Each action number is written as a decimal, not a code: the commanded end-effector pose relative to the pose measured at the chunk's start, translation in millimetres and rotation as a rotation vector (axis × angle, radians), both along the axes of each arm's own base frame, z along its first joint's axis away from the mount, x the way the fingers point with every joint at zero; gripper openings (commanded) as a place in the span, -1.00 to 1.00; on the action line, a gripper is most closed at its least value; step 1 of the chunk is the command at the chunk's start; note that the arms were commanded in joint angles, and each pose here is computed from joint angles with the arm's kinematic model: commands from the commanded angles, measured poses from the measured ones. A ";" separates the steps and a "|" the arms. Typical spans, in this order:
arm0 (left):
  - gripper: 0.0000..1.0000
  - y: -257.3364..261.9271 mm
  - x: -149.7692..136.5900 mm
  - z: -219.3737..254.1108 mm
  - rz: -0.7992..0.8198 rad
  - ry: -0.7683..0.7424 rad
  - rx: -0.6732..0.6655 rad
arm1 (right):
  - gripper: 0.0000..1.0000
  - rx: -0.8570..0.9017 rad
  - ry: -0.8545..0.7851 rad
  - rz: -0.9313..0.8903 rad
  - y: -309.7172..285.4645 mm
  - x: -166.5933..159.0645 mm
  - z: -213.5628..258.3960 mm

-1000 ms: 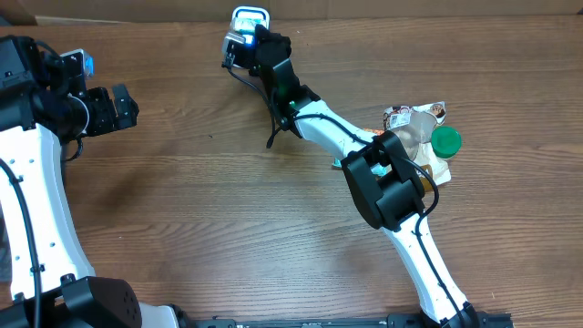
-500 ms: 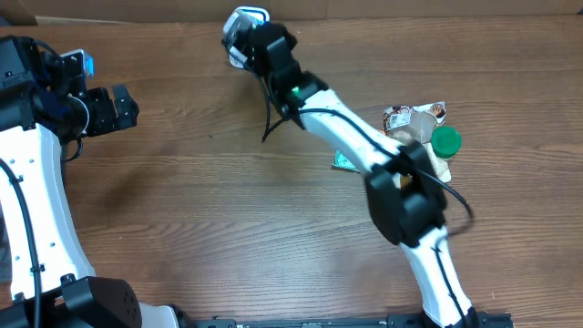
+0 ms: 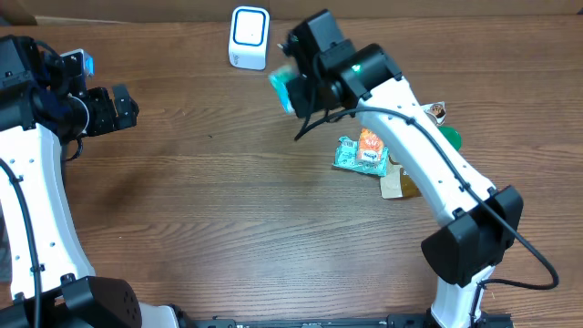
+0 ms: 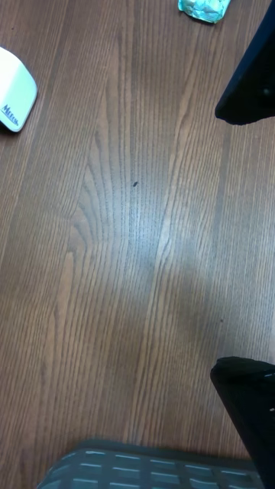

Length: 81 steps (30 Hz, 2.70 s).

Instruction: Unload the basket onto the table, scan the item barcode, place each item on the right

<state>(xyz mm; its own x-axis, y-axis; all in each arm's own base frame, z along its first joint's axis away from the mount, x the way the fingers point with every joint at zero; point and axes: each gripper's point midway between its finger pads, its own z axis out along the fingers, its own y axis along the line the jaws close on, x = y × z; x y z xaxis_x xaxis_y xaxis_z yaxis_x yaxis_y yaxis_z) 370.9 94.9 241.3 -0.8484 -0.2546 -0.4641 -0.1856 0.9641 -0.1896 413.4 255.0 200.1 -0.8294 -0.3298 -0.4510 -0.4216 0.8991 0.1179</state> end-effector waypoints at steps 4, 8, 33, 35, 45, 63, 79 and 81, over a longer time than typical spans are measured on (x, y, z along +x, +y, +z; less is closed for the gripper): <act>0.99 -1.3 0.0 3.2 -0.027 -0.013 0.014 | -0.92 0.011 0.234 -0.133 -42.1 -13.9 -57.2; 0.99 -1.3 0.0 3.2 -0.027 -0.013 0.014 | -0.92 -0.014 0.318 -0.241 -75.6 -19.1 -101.8; 0.99 -1.3 0.0 3.2 -0.027 -0.013 0.014 | 0.53 0.083 0.402 -0.396 -126.4 -18.8 -111.3; 0.99 -1.3 0.0 3.2 -0.027 -0.013 0.014 | 0.63 0.093 0.377 -0.393 -126.1 -18.8 -93.6; 0.99 -1.3 0.0 3.2 -0.027 -0.013 0.014 | 1.00 0.132 0.288 -0.384 -136.6 -67.1 1.3; 0.99 -1.3 0.0 3.2 -0.027 -0.013 0.014 | 1.00 0.174 0.186 -0.372 -148.6 -121.9 65.0; 0.99 -1.3 0.0 3.2 -0.027 -0.013 0.014 | 1.00 0.196 0.134 -0.365 -150.5 -130.5 80.8; 0.99 -1.3 0.0 3.2 -0.027 -0.013 0.014 | 1.00 0.209 0.103 -0.362 -151.8 -136.1 90.0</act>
